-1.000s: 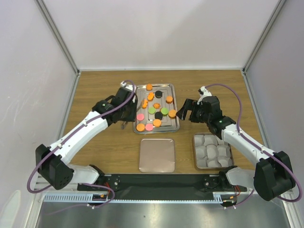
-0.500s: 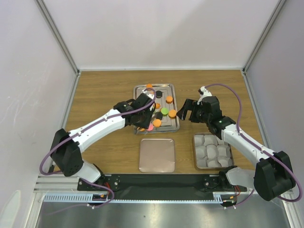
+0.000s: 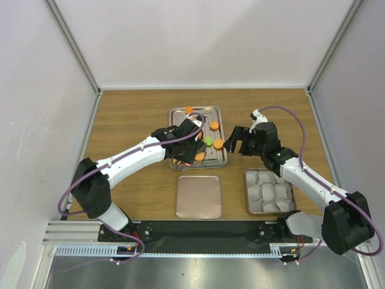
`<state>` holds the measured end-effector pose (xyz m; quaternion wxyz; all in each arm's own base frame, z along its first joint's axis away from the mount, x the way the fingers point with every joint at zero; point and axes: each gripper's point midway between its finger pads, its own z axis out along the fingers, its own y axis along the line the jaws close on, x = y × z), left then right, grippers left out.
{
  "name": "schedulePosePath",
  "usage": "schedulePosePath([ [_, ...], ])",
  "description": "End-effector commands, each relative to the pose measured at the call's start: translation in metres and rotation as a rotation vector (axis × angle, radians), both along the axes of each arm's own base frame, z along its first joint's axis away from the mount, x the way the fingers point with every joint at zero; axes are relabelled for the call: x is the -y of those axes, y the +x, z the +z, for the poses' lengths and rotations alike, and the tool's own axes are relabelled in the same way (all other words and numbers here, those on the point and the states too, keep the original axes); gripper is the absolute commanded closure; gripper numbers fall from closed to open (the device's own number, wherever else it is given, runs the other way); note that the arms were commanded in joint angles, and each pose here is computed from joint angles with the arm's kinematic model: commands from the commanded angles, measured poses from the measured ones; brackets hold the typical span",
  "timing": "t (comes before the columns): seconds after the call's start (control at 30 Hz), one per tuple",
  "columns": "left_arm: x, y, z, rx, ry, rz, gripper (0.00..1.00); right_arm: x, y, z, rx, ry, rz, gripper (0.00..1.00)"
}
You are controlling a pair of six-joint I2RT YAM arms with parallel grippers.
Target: Pack the cookies
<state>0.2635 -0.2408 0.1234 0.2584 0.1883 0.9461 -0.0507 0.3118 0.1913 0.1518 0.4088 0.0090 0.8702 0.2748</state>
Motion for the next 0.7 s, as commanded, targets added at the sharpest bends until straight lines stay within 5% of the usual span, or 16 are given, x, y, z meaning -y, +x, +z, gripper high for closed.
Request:
schedulePosePath([
  [0.0,0.014,0.011,0.019,0.059,-0.035,-0.021,0.48,-0.004,0.008,0.029,0.082,0.016,0.005,0.00],
  [0.67,0.018,0.020,0.004,0.049,-0.001,-0.021,0.48,-0.004,0.007,0.029,0.083,0.015,0.009,0.00],
])
